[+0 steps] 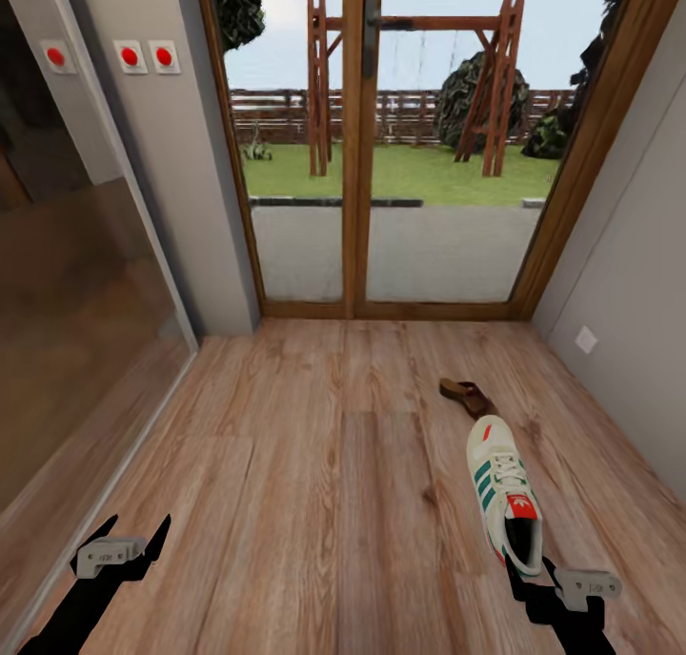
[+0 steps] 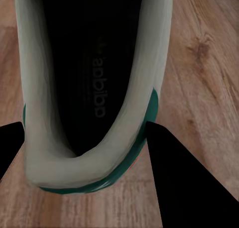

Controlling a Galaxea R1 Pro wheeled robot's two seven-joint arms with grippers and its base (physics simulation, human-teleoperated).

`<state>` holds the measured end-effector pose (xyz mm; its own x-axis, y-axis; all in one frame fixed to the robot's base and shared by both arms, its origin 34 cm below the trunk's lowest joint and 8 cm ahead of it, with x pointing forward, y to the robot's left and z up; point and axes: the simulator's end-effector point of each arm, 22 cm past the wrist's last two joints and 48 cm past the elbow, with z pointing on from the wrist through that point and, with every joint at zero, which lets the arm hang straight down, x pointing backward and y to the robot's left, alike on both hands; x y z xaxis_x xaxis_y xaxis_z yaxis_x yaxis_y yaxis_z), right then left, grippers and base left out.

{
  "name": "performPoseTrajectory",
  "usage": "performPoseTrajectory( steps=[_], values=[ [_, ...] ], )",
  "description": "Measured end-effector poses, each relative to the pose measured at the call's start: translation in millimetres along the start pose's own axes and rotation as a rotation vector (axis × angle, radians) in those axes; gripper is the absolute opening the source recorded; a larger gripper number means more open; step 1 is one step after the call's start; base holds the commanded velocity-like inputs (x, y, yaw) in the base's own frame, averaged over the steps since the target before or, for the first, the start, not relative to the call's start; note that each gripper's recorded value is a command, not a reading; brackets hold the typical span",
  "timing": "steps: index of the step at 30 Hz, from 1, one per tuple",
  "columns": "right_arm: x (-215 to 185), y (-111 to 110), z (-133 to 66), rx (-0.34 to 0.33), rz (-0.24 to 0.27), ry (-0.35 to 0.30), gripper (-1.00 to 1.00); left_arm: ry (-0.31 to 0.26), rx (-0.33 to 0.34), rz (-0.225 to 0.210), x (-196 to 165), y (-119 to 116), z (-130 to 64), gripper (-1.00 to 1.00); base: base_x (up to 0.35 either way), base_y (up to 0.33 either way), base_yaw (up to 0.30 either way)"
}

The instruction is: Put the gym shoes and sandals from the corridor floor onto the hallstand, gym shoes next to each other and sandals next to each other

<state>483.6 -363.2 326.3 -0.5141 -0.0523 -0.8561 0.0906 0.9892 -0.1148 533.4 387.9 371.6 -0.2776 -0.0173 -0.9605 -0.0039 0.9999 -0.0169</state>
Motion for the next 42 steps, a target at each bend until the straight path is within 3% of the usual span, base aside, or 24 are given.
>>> performPoseTrajectory(
  steps=[25,42],
  values=[
    [0.0,0.0,0.0,0.000,0.000,0.000,-1.00,-0.001,0.001,-0.002,-0.4,-0.8,2.0,1.00,0.329,-0.018,-0.006],
    [-1.6,-0.3,0.1,0.001,0.002,-0.004,-1.00,-0.006,0.001,-0.001,-2.1,-1.2,2.0,1.00,0.196,-0.001,-0.215]
  ],
)
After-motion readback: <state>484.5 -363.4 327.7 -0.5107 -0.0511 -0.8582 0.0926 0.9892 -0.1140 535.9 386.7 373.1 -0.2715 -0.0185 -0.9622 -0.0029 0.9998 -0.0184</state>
